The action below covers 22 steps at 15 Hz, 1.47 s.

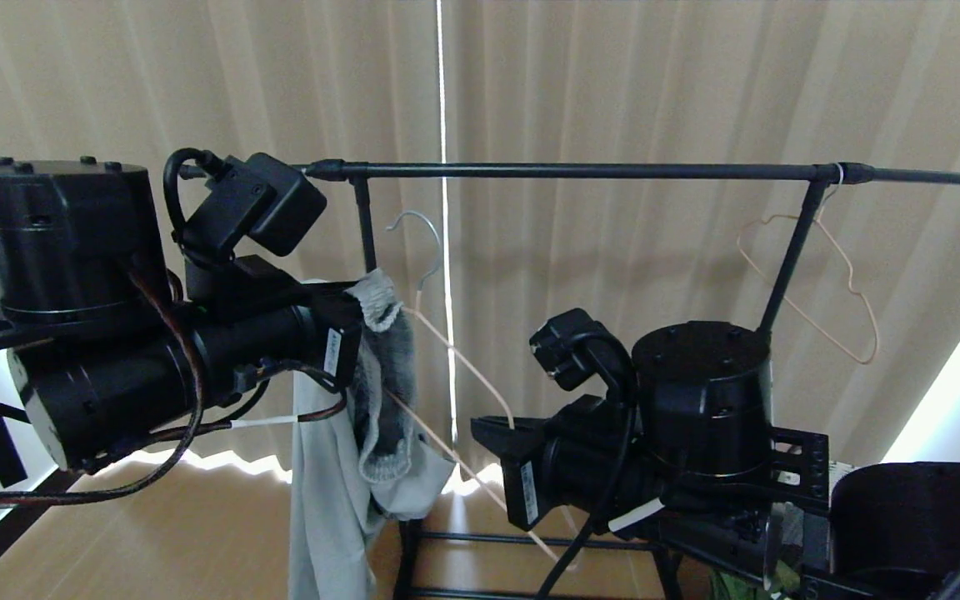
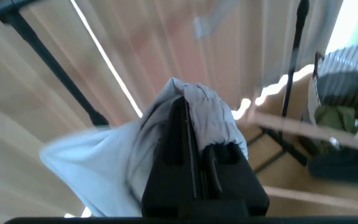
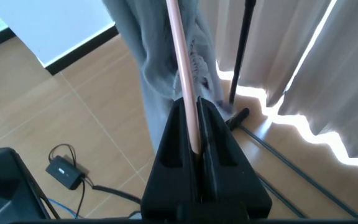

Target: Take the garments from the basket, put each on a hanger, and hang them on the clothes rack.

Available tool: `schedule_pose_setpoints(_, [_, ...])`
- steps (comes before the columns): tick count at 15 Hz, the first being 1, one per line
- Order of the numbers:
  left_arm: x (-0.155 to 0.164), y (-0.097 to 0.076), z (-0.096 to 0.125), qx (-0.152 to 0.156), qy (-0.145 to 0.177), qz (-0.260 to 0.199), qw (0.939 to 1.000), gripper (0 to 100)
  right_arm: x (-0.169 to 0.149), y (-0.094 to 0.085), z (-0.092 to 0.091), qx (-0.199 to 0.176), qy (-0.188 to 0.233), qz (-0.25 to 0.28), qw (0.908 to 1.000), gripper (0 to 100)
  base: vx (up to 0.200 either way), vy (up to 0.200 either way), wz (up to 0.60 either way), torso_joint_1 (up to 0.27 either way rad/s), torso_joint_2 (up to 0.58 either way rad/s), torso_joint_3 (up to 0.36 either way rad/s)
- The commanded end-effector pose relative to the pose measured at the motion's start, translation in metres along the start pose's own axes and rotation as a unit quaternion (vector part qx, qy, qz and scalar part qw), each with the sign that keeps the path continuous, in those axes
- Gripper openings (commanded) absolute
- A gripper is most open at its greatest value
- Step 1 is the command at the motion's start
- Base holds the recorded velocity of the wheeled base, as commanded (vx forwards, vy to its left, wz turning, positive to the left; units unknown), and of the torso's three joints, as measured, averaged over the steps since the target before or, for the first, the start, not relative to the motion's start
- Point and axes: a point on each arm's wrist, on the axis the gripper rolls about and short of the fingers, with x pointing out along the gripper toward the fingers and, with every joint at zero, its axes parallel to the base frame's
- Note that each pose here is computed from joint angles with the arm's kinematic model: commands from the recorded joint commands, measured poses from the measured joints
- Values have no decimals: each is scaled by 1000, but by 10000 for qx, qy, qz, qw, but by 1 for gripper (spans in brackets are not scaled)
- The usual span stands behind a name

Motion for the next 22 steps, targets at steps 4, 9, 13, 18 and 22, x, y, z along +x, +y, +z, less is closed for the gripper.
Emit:
schedule_pose_setpoints(4, [-9, -3, -7, 11, 77, -45, 10000, 0, -15, 2, 11, 14, -234, 67, 9997, 0, 0, 0, 0, 0, 0, 0])
schedule_pose_setpoints(9, [-18, -15, -5, 46, -22, -284, 9996, 0, -25, 3, 12, 3, -271, 139, 9995, 0, 0, 0, 0, 0, 0, 0])
schedule_pose_setpoints(13, [-18, -16, -5, 45, -87, -552, 9984, 100, -34, 4, 17, 15, -400, 189, 9990, 0, 0, 0, 0, 0, 0, 0])
schedule_pose_setpoints(18, [-24, -16, -4, 50, -181, -679, 9975, 100, -41, 3, 18, -16, -572, 257, 9980, 0, 0, 0, 0, 0, 0, 0])
schedule_pose_setpoints(22, [-37, -16, -8, 58, -215, -687, 9974, 100, -44, 1, 10, -311, -854, 514, 9945, 0, 0, 0, 0, 0, 0, 0])
